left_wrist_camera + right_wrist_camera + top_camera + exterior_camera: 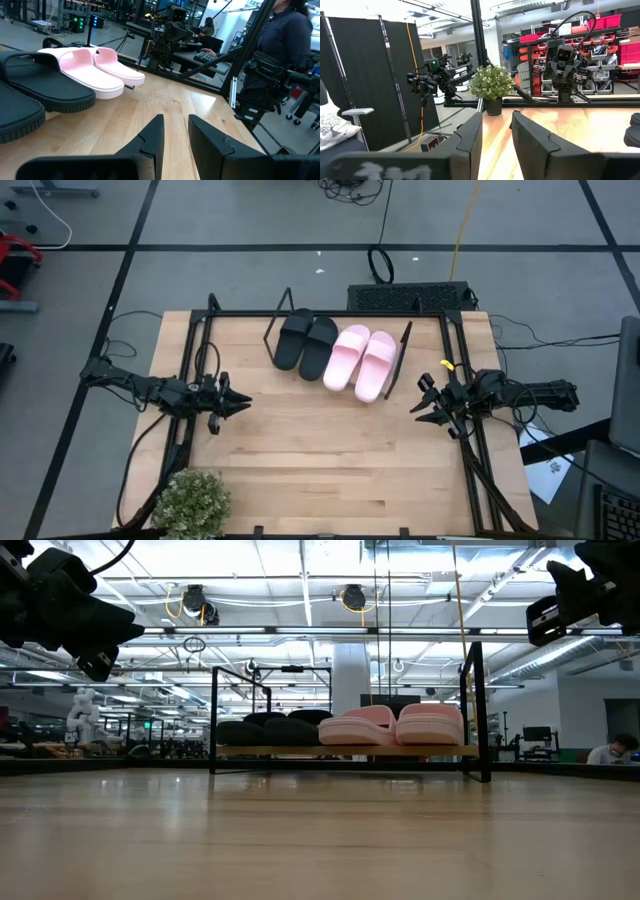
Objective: Pick and place slides into the shelf
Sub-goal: Return to Home Position
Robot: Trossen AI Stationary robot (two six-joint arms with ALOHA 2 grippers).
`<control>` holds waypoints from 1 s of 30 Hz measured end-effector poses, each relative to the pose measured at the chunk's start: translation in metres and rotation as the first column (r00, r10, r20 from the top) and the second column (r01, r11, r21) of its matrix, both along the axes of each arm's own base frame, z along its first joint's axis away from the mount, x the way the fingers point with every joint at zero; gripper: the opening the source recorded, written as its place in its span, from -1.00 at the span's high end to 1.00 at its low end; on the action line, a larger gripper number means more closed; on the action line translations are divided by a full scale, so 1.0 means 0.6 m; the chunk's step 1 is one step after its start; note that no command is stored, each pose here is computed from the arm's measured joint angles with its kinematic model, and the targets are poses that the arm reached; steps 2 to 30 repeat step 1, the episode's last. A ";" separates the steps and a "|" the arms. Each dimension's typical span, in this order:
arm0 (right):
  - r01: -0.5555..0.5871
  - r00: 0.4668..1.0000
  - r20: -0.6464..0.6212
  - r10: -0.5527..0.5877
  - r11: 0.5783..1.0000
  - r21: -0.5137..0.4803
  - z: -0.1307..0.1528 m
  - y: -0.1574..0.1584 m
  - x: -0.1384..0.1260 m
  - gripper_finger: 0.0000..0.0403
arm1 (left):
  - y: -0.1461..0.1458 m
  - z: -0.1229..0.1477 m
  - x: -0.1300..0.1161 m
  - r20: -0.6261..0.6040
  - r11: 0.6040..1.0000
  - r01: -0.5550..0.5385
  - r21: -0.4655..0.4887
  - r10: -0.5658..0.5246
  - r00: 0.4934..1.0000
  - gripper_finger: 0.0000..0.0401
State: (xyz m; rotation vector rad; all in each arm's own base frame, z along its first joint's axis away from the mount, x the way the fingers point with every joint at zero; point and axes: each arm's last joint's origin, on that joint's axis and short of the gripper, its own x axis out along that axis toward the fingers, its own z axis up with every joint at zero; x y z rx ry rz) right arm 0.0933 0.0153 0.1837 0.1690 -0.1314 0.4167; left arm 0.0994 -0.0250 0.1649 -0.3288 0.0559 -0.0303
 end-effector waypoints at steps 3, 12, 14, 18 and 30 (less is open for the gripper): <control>0.000 1.000 0.000 0.000 1.000 0.000 0.000 0.000 0.000 0.53 | 0.000 0.000 0.000 0.000 1.000 0.000 0.000 0.000 1.000 0.57; 0.000 1.000 0.000 0.000 1.000 0.000 0.000 0.000 0.000 0.53 | 0.000 0.000 0.000 0.000 1.000 0.000 0.000 0.000 1.000 0.57; 0.000 1.000 0.000 0.000 1.000 0.000 0.000 0.000 0.000 0.53 | 0.000 0.000 0.000 0.000 1.000 0.000 0.000 0.000 1.000 0.57; 0.000 1.000 0.000 0.000 1.000 0.000 0.000 0.000 0.000 0.53 | 0.000 0.000 0.000 0.000 1.000 0.000 0.000 0.000 1.000 0.57; 0.000 1.000 0.000 0.000 1.000 0.000 0.000 0.000 0.000 0.53 | 0.000 0.000 0.000 0.000 1.000 0.000 0.000 0.000 1.000 0.57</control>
